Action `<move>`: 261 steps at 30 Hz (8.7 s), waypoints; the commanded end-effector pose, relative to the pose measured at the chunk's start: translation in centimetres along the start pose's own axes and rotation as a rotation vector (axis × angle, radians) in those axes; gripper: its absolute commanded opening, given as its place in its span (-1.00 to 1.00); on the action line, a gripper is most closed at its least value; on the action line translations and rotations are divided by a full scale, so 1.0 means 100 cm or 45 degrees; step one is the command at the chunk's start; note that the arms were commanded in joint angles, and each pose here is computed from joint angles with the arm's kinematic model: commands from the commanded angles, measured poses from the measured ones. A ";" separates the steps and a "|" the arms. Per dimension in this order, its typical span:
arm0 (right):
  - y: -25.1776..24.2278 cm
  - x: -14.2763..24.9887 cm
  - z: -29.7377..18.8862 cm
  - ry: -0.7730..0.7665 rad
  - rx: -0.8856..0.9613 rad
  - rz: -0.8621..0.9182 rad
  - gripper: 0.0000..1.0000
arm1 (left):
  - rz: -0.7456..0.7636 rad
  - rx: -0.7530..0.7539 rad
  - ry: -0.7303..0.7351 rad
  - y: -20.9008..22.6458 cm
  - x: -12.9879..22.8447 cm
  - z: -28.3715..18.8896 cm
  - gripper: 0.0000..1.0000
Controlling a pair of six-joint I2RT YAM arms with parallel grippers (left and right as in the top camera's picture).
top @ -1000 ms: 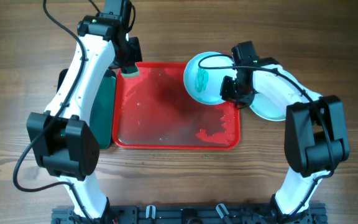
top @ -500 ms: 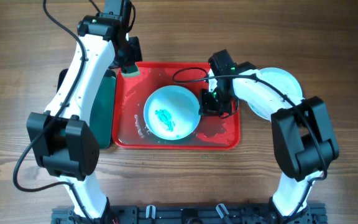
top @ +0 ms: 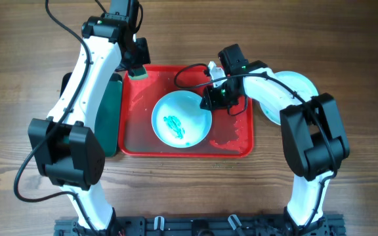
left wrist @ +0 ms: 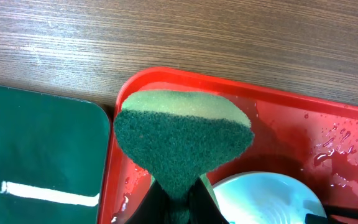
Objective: Clean dirty plates on tray and stack at the side
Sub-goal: 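Lower the sponge with the left gripper onto the green-smeared plate, then scrub the plate with the sponge while the right gripper holds its rim, then continue scrubbing around the plate with the left gripper's sponge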
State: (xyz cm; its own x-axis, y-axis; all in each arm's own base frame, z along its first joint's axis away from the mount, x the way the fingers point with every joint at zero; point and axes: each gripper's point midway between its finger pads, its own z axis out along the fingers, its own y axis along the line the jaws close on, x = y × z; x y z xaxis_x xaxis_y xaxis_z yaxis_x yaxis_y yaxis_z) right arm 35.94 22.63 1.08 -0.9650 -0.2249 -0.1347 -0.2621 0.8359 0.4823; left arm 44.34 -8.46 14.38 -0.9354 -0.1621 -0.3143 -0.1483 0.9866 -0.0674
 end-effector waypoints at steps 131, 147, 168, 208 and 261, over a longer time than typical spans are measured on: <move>-0.007 0.000 0.026 -0.092 -0.239 0.449 -0.92 | -0.079 -0.328 0.204 0.028 0.090 0.163 -0.92; -0.007 0.000 0.026 -0.092 -0.240 0.450 -0.92 | 0.320 0.780 0.648 -0.095 0.158 0.117 -0.92; -0.007 0.000 0.026 -0.092 -0.240 0.449 -0.91 | 0.376 0.049 0.772 -0.013 0.185 0.130 -0.92; -0.007 -0.001 0.026 -0.095 -0.240 0.447 -0.92 | 0.365 0.786 0.846 -0.105 0.199 0.096 -0.92; -0.007 -0.001 0.026 -0.096 -0.240 0.442 -0.92 | -0.057 -0.112 0.131 -0.026 0.082 0.169 -0.92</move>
State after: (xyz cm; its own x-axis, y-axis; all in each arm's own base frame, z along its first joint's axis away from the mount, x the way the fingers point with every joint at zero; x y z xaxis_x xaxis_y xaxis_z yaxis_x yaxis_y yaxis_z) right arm 37.39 23.72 0.39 -0.9944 0.0971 -0.0425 0.0409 0.7215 0.6912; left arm 38.77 -22.59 0.33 -0.9932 0.0933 -0.0691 0.1154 0.8600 -0.4971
